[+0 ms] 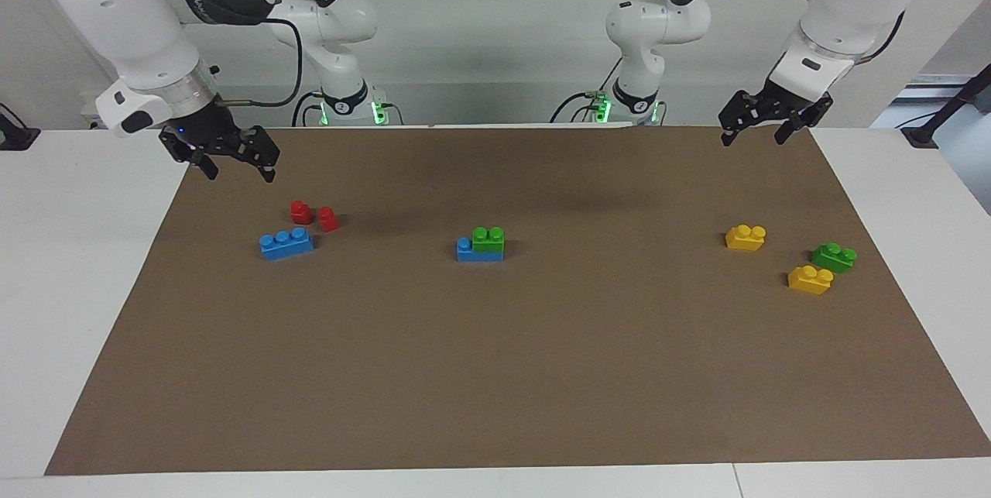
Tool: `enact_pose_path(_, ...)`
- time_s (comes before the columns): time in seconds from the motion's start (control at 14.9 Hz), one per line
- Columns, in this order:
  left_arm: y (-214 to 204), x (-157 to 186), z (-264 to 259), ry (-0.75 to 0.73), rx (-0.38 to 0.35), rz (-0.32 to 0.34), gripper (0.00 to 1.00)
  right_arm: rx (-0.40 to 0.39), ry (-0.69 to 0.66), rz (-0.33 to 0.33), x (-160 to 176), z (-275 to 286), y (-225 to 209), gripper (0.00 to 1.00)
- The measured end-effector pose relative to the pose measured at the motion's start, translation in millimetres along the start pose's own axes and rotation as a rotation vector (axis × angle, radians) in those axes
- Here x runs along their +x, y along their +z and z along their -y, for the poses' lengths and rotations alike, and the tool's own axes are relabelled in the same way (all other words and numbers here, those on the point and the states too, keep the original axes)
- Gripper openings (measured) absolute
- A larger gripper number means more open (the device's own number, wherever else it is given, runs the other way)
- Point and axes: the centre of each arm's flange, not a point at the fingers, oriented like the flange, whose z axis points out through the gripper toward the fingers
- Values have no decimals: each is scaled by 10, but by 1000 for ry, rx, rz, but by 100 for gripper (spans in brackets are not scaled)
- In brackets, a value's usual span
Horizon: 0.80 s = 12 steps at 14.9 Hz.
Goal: Remove green block with left arm and hold with right
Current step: 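Move both grippers toward the joined green-and-blue brick in the middle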
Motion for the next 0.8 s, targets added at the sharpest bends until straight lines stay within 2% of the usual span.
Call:
enact_pose_path(0.27, 102, -75, -388, -103, 10, 14, 100, -3, 272, 7, -33, 186, 44, 100)
enact_pose_path(0.54, 139, -102, -438, -178, 13, 16, 100, 4, 464, 0, -57, 486, 233, 100)
enact_pose_path(0.8, 138, -161, -631, -319, 15, 9, 100, 71, 685, 43, -70, 755, 444, 100)
